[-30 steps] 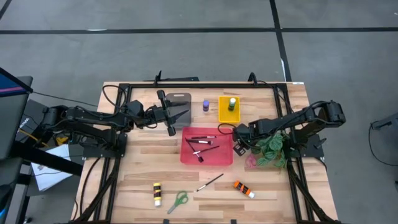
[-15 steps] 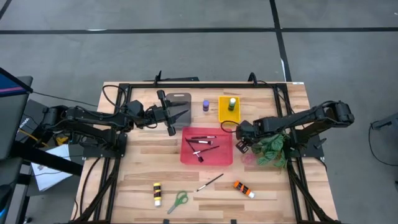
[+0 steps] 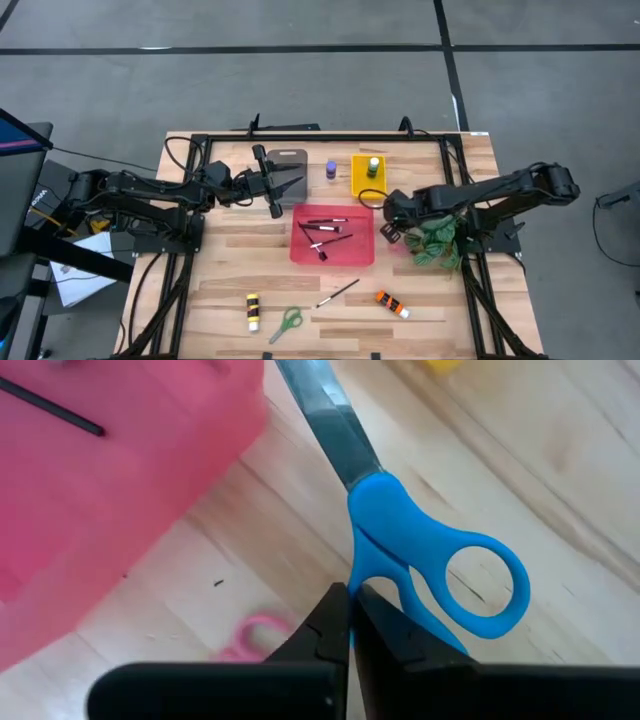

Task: Pick & Place Paint Supplies
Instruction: Put the blue scissors into the black bin

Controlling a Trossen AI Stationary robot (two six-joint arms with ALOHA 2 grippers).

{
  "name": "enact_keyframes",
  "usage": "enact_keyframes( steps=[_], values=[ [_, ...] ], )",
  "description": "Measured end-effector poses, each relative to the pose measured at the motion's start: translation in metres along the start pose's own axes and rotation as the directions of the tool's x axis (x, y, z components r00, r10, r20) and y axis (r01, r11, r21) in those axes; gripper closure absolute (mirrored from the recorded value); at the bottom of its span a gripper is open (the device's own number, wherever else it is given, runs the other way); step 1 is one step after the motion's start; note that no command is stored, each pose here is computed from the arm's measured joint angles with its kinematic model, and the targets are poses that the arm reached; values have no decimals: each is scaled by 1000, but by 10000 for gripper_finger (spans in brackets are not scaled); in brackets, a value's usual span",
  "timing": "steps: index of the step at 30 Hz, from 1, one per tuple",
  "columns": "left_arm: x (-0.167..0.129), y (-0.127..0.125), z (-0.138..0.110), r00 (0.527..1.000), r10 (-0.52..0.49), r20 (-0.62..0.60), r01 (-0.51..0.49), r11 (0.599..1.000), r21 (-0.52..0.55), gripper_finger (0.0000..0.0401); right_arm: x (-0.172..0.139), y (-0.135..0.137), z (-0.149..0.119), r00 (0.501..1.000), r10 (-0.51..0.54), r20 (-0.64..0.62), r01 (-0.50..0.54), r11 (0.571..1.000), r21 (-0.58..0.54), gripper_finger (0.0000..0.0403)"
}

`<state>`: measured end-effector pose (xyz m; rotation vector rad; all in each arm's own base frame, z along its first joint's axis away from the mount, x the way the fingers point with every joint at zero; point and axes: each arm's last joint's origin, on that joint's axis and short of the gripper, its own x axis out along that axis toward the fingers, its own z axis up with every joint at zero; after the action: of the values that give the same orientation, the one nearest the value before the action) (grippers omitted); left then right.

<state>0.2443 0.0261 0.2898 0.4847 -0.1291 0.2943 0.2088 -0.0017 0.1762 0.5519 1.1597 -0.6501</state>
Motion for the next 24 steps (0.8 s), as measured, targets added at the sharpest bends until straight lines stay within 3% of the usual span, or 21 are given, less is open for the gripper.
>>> enact_keyframes(
  steps=[16, 24],
  values=[
    [0, 0, 0, 1000, -1, 1, 1, 1000, 0, 289, -22, -2, 9, 975, 37, 217, -18, 996, -87, 403],
    [0, 0, 0, 1000, -3, -2, 3, 1000, 1, 289, -26, 9, 20, 934, 138, 331, -69, 975, -210, 403]
  ],
)
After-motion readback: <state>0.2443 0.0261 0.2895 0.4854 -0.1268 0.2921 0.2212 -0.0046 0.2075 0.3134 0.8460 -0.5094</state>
